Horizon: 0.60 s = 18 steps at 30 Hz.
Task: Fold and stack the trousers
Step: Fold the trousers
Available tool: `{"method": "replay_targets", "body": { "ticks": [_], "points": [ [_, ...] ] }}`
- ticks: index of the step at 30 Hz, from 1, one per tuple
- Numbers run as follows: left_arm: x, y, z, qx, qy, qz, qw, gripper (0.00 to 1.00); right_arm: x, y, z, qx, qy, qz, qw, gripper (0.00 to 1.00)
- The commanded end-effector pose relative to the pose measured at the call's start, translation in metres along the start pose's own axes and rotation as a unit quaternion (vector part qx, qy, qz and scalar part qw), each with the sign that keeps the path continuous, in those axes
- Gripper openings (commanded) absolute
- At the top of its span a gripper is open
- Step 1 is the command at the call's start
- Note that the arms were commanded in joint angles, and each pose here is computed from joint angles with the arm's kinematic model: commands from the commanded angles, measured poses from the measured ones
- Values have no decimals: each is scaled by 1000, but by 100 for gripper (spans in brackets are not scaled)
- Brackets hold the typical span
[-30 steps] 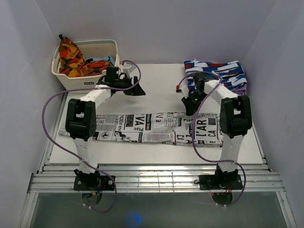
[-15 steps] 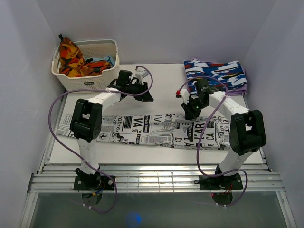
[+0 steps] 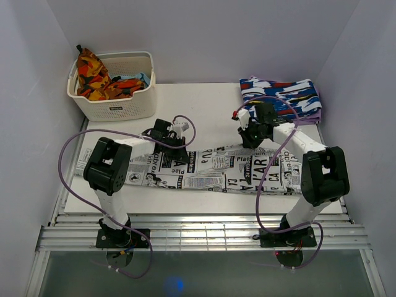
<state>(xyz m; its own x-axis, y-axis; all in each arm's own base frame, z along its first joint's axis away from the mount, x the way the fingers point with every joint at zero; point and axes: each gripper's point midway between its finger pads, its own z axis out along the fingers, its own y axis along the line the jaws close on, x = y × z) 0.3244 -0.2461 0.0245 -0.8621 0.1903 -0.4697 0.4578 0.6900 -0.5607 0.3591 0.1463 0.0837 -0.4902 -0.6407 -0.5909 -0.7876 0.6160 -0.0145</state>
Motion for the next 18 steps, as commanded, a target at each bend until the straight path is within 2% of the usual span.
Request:
{"method": "replay_targets", "body": {
  "ticks": [1,4,6,7,14,16,18],
  "points": [
    [18,10,-9,-46,18,-13,999,0,-11,10,-5,-20,-36,-16,999,8],
    [26,23,-9,-76,25,-28,996,0,8,19,-10,-24,-29,-56,998,8],
    [28,30,-11,-93,24,-32,995,0,8,18,-20,0,-46,-84,995,8],
    [29,31,-11,-97,24,-36,994,0,23,22,-18,4,-37,-93,995,8],
    [33,48,-13,-138,25,-53,989,0,2,13,-66,132,-151,-152,968,8],
    [35,55,-14,-150,28,-66,986,0,-4,18,-77,137,-177,-166,960,8],
    [39,60,-13,-151,33,-74,985,0,3,31,-72,111,-173,-193,960,8]
  ]
}}
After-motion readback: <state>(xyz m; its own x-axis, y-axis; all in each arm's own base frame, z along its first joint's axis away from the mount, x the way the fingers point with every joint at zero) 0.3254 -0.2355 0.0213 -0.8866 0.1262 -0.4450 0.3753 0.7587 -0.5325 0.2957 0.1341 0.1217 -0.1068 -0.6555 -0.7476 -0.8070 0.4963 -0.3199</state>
